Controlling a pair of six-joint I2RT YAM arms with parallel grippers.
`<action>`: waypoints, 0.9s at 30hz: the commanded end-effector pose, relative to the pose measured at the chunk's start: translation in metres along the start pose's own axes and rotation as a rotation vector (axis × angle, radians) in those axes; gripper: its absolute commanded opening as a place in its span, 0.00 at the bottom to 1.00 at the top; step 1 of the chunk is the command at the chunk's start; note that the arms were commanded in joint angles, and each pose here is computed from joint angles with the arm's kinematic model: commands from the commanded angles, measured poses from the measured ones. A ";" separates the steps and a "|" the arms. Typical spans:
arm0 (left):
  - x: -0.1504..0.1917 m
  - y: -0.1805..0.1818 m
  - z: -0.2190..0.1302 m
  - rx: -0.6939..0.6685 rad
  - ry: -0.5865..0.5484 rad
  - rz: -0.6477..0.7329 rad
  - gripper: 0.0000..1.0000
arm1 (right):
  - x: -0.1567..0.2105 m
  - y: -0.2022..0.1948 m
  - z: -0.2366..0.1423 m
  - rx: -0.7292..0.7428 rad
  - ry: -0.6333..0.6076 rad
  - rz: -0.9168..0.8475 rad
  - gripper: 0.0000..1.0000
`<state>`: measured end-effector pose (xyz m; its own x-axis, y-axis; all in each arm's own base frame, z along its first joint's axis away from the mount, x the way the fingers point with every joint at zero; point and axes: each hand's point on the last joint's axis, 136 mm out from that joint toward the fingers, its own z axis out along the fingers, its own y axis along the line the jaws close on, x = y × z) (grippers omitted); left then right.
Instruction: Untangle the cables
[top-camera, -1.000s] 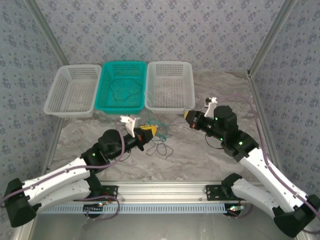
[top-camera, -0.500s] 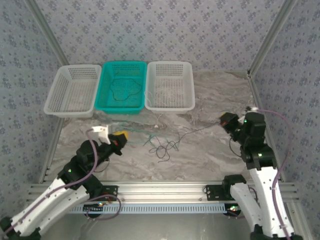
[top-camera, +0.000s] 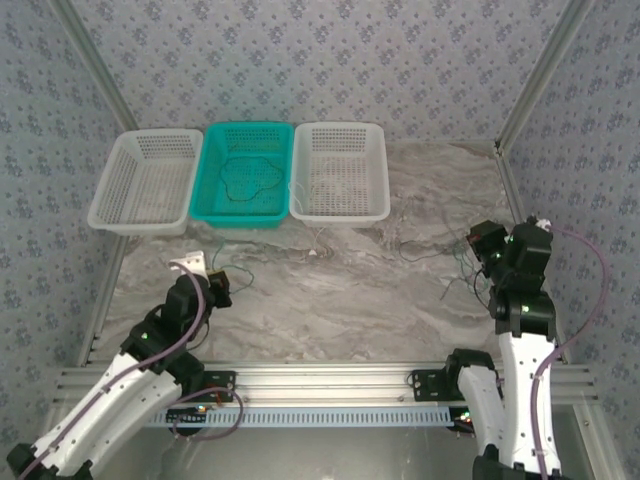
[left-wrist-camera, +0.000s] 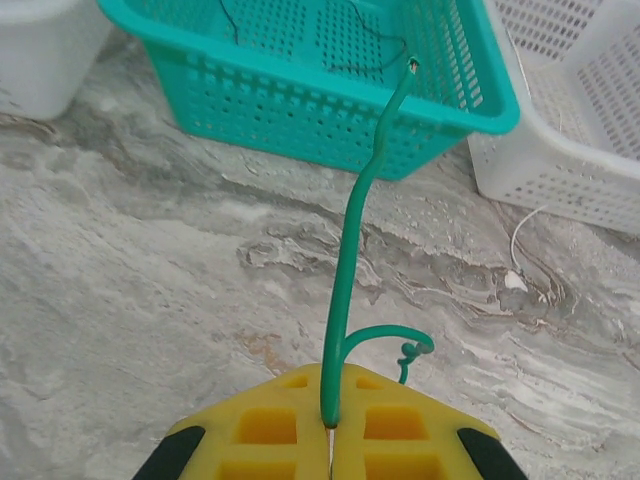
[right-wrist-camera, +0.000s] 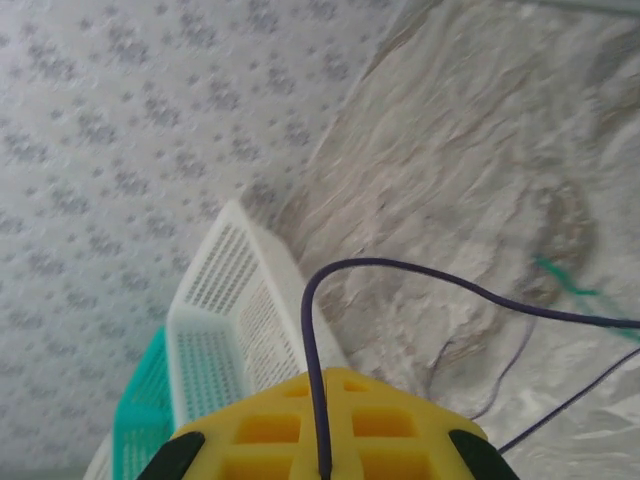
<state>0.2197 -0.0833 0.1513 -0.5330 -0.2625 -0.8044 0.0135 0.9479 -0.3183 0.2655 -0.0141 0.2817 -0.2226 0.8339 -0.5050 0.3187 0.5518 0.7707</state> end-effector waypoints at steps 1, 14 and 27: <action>0.003 -0.037 0.011 0.177 0.029 -0.009 0.02 | 0.010 0.062 -0.008 -0.261 0.112 -0.103 0.00; -0.007 -0.135 -0.006 0.605 0.034 0.136 0.71 | 0.082 0.198 -0.073 -0.703 0.358 -0.459 0.00; -0.022 -0.217 -0.071 0.944 -0.077 0.430 0.91 | 0.172 0.249 -0.079 -0.846 0.505 -0.660 0.00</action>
<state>0.1751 -0.2552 0.2480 -0.3824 0.0094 -0.9240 0.7963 0.5106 -0.3243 0.2334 0.2569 0.4039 -0.5807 0.1875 -0.7922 -0.6198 0.5291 0.5796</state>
